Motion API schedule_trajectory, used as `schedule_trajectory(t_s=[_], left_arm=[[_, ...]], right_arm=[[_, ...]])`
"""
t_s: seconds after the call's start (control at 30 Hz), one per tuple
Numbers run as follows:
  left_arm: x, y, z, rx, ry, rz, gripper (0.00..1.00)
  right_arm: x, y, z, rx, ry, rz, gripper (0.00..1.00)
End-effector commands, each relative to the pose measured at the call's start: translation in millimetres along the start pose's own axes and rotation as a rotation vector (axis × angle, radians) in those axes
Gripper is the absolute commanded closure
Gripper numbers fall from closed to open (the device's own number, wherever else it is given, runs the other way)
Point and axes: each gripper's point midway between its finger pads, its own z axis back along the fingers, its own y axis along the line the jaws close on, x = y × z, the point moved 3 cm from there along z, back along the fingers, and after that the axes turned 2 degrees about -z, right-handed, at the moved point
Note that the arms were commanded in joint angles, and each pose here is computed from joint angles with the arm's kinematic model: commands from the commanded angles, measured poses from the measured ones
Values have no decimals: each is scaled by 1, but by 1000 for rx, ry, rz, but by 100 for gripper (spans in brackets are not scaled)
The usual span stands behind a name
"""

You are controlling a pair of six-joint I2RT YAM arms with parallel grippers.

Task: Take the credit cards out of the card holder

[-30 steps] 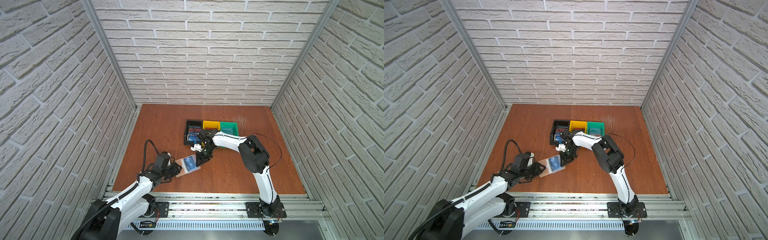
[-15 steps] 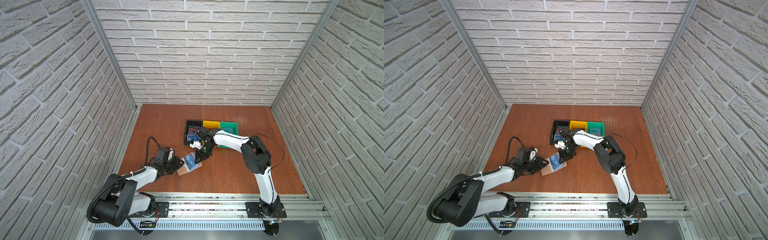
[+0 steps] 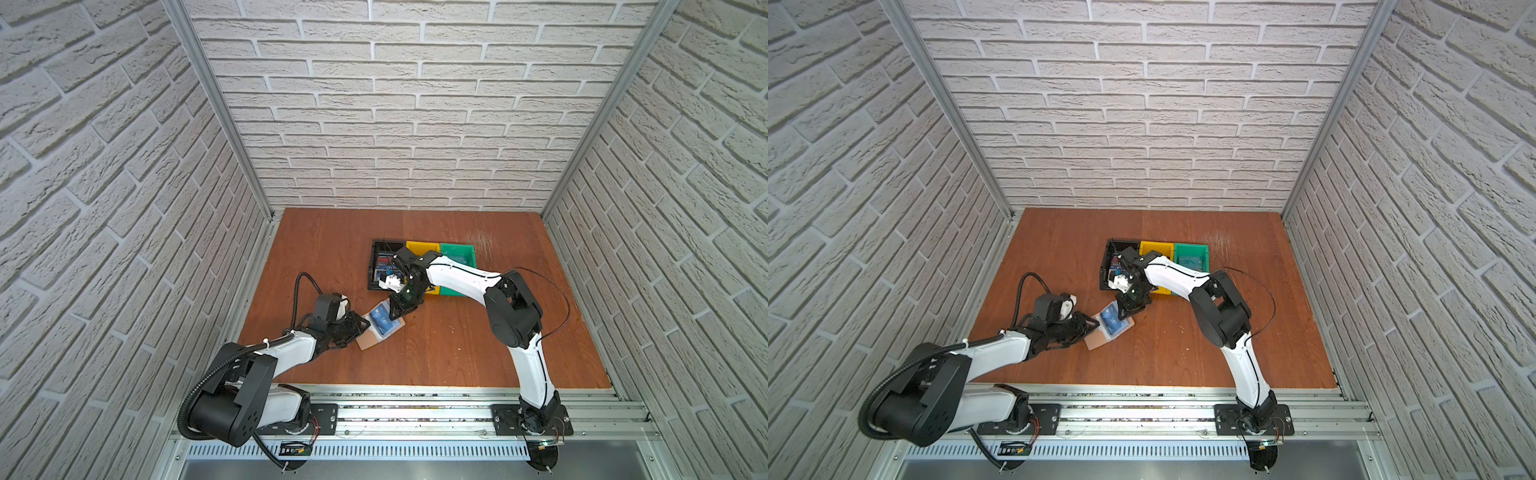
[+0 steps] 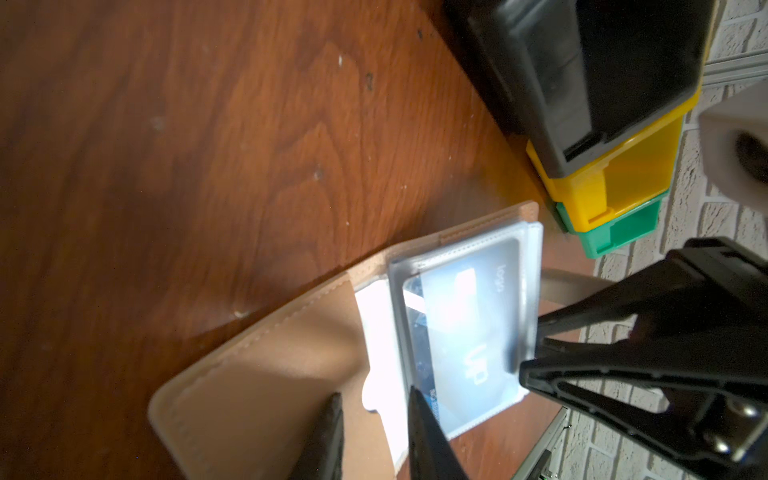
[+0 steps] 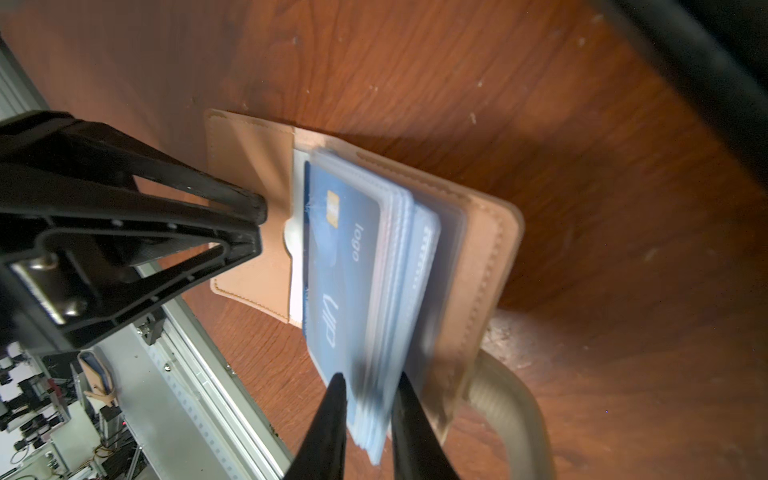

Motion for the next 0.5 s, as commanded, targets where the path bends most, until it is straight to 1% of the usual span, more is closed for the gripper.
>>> schedule_trajectory(t_s=[0.0, 0.17, 0.23, 0.47], left_arm=[[0, 3, 2, 21, -2, -9, 71], [1, 1, 4, 25, -3, -20, 71], [2, 0, 4, 25, -6, -21, 71], [2, 0, 4, 27, -6, -24, 71]], right_arm=[[-2, 7, 26, -41, -49, 48, 76], [3, 22, 42, 13, -117, 84, 76], [5, 23, 42, 18, -133, 89, 78], [12, 13, 18, 29, -97, 66, 88]])
